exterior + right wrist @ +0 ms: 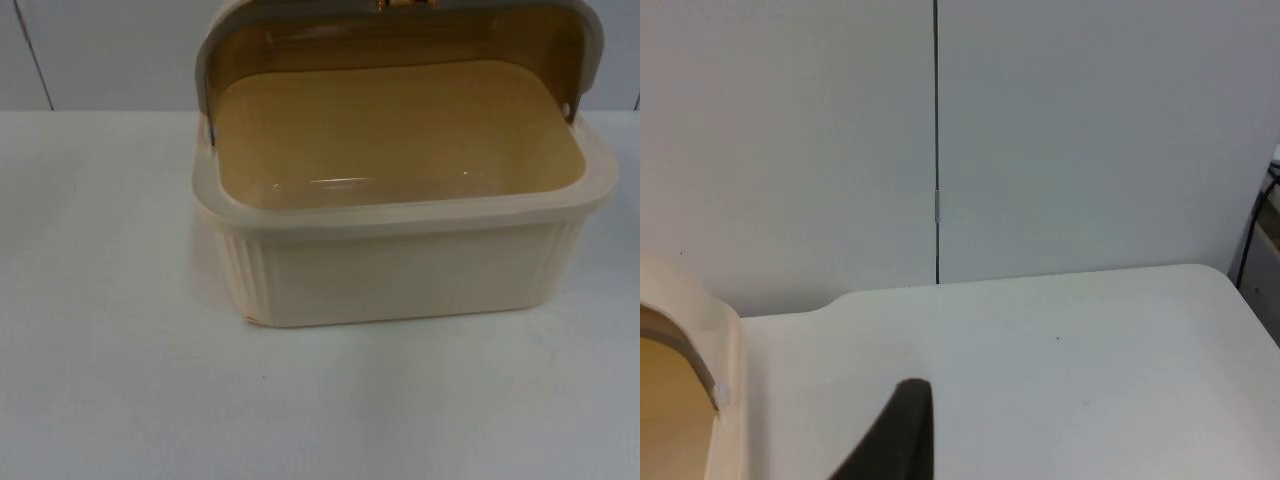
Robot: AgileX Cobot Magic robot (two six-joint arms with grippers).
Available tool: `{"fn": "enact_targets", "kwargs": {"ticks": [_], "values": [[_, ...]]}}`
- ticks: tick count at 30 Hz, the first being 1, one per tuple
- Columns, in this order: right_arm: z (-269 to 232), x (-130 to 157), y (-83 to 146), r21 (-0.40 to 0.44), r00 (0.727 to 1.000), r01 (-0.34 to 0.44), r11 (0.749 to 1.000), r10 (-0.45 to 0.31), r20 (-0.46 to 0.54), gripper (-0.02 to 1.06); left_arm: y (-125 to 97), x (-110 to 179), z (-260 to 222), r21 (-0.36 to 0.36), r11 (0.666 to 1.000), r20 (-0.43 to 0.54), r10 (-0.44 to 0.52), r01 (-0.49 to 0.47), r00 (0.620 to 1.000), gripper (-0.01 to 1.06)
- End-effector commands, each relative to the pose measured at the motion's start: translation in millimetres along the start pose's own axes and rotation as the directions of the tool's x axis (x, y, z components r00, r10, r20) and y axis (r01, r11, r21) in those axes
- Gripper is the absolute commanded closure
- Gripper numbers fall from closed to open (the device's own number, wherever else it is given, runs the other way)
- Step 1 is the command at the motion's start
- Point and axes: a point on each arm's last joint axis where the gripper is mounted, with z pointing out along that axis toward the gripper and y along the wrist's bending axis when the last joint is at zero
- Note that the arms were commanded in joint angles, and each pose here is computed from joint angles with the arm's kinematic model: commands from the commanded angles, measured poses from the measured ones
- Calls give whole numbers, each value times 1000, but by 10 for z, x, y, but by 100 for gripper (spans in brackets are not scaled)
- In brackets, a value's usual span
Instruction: Open the box lid with the left hand, place the block into the box with the right hand, then close the box lid with the left hand.
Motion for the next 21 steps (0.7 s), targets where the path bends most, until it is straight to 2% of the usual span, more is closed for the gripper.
{"fn": "enact_targets", "kwargs": {"ticks": [1,2,3,15,21], "values": [[-8,-17,5,-7,1000,-2,1000,2,10,0,2,-44,-29,0,1000,34,7,-7,999,35],[-8,-17,5,-7,1000,-2,1000,2,10,0,3,-53,-31,-1,1000,38,14,-14,999,7],[-8,-17,5,-7,1000,-2,1000,2,10,0,1,-57,-39,2,1000,40,-7,7,999,2],[-8,-8,1,-3,1000,-2,1000,2,0,0,12,-152,-265,5,1000,93,-21,21,995,3],[-8,-9,-1,-1,1000,2,1000,-2,1,0,25,-155,-265,-14,1000,95,29,-28,995,3]]}}
